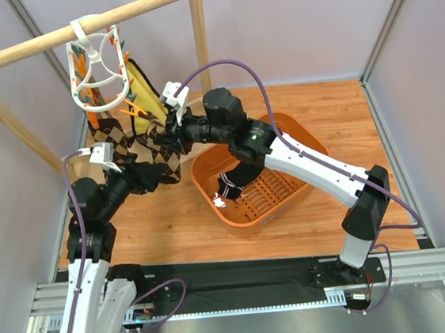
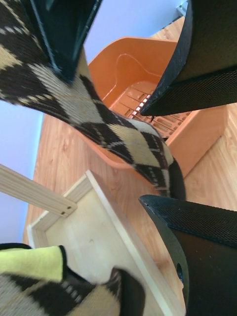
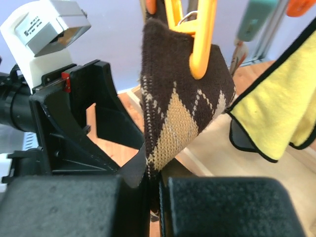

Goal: Remove the socks clipped to the hanger

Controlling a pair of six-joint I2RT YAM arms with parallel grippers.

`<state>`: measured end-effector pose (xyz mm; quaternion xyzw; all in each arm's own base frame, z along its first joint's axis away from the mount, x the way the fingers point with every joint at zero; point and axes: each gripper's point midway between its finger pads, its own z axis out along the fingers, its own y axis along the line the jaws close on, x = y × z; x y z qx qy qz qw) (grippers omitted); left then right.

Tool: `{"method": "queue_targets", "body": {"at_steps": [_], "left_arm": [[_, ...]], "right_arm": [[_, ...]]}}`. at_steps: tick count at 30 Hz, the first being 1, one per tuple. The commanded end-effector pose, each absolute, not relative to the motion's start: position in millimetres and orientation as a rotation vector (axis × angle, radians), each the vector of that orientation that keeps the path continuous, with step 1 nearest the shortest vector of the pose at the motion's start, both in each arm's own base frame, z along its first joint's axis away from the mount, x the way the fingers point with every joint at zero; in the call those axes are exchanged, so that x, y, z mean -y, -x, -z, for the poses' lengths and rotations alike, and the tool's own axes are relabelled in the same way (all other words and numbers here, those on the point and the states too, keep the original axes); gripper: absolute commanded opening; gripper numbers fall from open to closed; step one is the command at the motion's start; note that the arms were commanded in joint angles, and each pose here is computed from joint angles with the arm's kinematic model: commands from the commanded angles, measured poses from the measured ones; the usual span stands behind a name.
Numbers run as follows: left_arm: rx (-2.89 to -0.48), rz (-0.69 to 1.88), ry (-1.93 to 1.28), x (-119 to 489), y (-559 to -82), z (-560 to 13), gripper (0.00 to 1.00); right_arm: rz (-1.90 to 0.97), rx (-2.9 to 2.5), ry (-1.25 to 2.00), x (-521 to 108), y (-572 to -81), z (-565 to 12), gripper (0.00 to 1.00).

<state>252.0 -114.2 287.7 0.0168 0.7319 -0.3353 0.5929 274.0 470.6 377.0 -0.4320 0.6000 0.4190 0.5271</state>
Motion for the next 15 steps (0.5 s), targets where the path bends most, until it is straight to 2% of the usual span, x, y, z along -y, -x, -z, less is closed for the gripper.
{"method": "queue_targets", "body": {"at_steps": [1, 9, 15], "left_arm": [[-1.628, 0.773, -0.129, 120.8, -253.0, -308.7, 0.72], [-1.650, 0.779, -0.144, 125.7, -259.1, -304.9, 0.73], [-1.598, 0.862, -0.188, 139.1, -257.6, -323.5, 0.72]], "right_arm": [[-1.118, -1.370, 1.033, -470.8, -253.2, -411.2, 0.02], [-1.255, -1.344, 1.047, -478.8, -243.8, -420.1, 0.03], [-1.323, -1.355, 1.028, -482.3, -245.4, -418.9, 0.04]]}}
